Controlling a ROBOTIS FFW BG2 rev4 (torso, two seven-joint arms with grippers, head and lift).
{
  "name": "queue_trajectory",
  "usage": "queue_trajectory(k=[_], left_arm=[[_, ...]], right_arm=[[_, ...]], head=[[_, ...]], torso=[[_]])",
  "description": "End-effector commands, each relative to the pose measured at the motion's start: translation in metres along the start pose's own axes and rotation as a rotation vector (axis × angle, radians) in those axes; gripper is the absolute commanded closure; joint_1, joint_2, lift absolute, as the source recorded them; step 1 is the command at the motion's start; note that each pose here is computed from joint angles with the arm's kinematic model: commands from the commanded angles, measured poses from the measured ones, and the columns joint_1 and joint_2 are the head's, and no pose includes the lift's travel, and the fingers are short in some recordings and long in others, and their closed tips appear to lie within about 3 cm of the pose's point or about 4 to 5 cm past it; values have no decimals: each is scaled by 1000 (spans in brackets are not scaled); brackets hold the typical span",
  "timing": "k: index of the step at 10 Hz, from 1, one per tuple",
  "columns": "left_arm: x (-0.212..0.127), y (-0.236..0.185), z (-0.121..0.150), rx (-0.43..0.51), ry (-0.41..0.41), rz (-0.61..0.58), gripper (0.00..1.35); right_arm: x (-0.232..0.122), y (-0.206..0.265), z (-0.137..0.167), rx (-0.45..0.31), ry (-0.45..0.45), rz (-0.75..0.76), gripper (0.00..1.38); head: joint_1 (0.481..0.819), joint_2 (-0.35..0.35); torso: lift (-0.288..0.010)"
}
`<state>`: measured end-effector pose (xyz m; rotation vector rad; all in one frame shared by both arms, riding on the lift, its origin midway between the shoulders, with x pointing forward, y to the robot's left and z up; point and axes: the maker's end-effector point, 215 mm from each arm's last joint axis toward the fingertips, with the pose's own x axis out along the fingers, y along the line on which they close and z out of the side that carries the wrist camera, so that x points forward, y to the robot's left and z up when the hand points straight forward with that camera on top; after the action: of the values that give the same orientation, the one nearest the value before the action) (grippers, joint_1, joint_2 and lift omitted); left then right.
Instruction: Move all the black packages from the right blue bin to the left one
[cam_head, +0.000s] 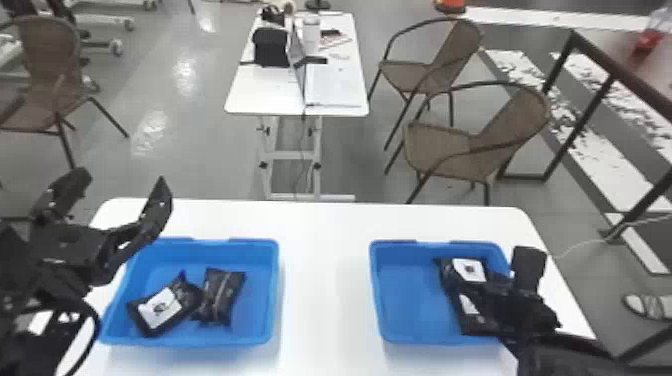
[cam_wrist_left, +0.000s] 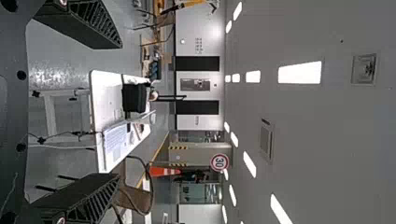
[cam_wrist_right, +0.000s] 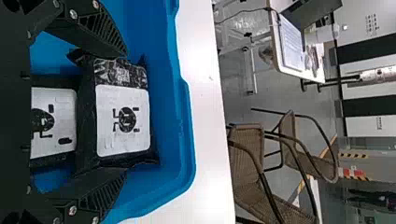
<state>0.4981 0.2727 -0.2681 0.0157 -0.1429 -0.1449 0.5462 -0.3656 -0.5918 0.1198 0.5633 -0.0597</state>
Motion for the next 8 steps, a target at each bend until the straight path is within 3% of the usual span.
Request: queue_trajectory(k=[1, 8], left_arm=[[-2, 2, 0, -1, -1, 5, 36], [-8, 9, -4, 0, 5, 16, 36]], right_arm=[[3, -7, -1, 3, 11, -10, 156], [16, 8, 0, 19, 27, 7, 156]], head=[[695, -97], [695, -85]], torso=[[0], [0]])
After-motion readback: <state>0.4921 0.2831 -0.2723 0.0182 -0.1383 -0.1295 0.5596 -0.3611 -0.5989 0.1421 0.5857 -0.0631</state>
